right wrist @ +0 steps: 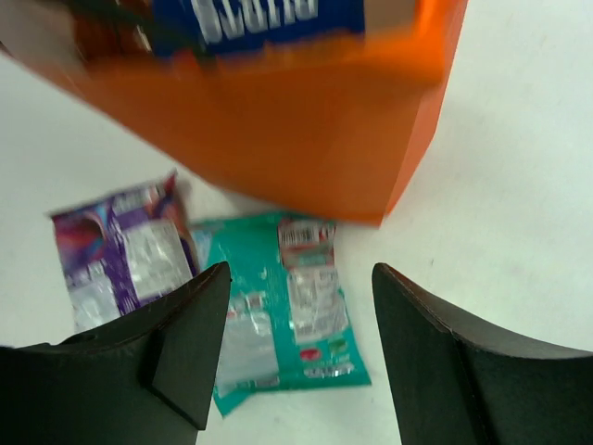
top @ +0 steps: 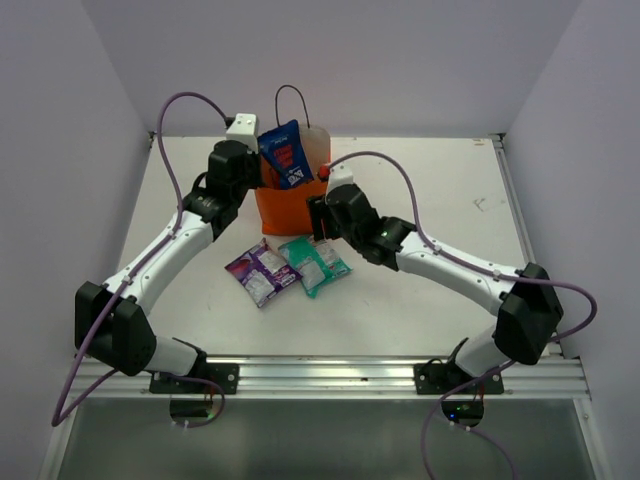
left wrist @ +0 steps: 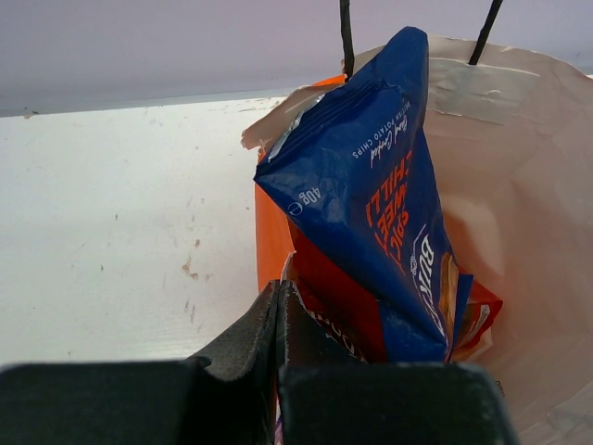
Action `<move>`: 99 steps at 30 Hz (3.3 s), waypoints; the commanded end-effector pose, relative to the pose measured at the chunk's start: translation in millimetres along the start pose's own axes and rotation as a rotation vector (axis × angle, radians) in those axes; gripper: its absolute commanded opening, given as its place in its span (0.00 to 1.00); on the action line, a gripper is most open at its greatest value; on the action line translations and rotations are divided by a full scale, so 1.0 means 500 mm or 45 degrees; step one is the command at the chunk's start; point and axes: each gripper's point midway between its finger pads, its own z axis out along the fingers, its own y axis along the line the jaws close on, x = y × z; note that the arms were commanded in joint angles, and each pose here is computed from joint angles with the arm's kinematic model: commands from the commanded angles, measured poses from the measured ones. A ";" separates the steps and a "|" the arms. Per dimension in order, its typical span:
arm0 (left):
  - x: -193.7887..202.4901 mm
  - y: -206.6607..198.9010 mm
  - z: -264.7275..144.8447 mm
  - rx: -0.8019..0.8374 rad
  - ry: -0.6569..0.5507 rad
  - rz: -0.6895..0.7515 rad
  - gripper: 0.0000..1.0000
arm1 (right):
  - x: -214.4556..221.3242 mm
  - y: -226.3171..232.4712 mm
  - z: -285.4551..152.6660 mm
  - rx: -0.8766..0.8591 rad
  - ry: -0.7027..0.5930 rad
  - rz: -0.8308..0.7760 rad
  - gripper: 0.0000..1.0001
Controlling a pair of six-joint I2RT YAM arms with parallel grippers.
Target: Place the snacks into the paper bag
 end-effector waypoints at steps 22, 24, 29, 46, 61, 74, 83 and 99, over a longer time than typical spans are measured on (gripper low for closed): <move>-0.007 0.003 -0.011 0.004 -0.017 0.018 0.00 | 0.398 0.086 0.114 -0.091 0.422 0.092 0.56; -0.008 0.004 -0.012 0.002 -0.019 0.020 0.00 | 0.407 0.074 0.111 -0.057 0.435 0.085 0.24; -0.007 0.004 -0.011 0.002 -0.017 0.018 0.00 | 0.374 0.042 0.067 0.005 0.396 0.049 0.00; -0.011 -0.002 -0.010 0.018 -0.024 0.012 0.00 | -0.225 -0.117 -0.232 0.389 -0.404 -0.133 0.00; -0.009 0.002 -0.010 0.006 -0.018 0.016 0.00 | -0.409 0.054 -0.010 0.117 -0.677 -0.203 0.00; -0.012 0.006 -0.014 -0.005 -0.023 0.019 0.00 | -0.358 0.093 0.103 0.061 -0.495 -0.320 0.00; -0.018 0.006 -0.017 -0.004 -0.033 0.020 0.00 | -0.189 0.087 0.165 0.041 -0.186 -0.369 0.00; -0.020 0.007 -0.022 -0.004 -0.038 0.021 0.00 | -0.298 0.030 0.032 0.129 -0.326 -0.328 0.71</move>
